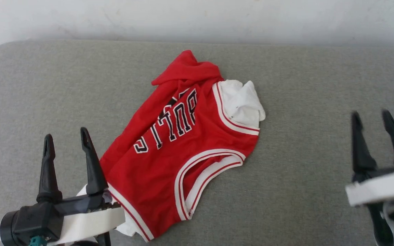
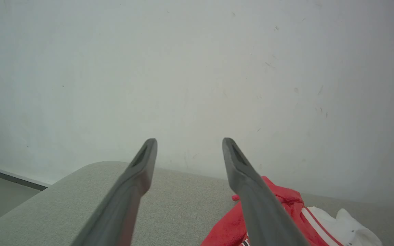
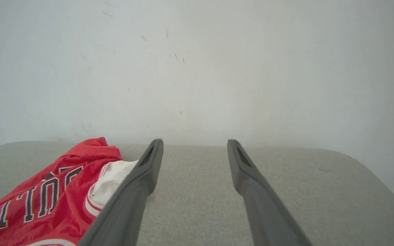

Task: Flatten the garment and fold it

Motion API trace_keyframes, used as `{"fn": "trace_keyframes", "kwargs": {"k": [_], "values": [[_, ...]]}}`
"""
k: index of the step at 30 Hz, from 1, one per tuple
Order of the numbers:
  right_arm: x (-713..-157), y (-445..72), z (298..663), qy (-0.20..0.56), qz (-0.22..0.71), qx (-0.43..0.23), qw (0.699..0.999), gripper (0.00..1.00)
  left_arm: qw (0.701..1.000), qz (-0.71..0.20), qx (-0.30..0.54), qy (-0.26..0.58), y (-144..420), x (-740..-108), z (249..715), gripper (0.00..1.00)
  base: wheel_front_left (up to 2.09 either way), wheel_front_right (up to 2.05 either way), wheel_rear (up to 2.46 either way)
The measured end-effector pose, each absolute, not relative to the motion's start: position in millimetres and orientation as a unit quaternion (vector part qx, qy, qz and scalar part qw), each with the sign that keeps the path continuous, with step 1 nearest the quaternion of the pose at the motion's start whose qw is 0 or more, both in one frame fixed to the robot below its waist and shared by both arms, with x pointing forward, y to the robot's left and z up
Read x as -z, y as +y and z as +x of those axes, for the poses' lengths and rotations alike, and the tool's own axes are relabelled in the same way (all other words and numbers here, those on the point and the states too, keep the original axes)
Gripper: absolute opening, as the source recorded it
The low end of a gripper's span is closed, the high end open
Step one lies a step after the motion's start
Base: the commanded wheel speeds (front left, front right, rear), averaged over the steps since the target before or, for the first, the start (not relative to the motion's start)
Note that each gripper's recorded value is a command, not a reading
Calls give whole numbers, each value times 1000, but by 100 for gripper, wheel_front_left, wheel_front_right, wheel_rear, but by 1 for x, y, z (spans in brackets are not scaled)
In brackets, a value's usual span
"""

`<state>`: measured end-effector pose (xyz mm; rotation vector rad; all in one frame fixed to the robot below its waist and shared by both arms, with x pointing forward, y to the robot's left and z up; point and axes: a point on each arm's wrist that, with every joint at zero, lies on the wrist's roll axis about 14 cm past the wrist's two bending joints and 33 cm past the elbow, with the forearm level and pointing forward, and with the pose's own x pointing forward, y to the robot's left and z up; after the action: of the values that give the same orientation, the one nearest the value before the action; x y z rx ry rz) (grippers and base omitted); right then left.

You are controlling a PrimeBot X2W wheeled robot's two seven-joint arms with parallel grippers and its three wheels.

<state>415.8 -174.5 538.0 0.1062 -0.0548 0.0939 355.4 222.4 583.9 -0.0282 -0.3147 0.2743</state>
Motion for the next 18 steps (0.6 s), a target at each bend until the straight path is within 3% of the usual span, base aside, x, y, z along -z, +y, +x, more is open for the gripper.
{"fn": "trace_keyframes", "kwargs": {"k": [6,12,18], "values": [[-556,-110,464,13,34,-134,990,100,979,-10,-139,-147,226,-578,357,100,0,0,0],[-499,-66,496,191,-35,-208,959,100,981,-10,-139,-135,228,-569,363,100,0,0,0],[-431,-50,487,359,-101,-246,895,100,981,-9,-151,-123,238,-563,362,100,0,0,0]]}}
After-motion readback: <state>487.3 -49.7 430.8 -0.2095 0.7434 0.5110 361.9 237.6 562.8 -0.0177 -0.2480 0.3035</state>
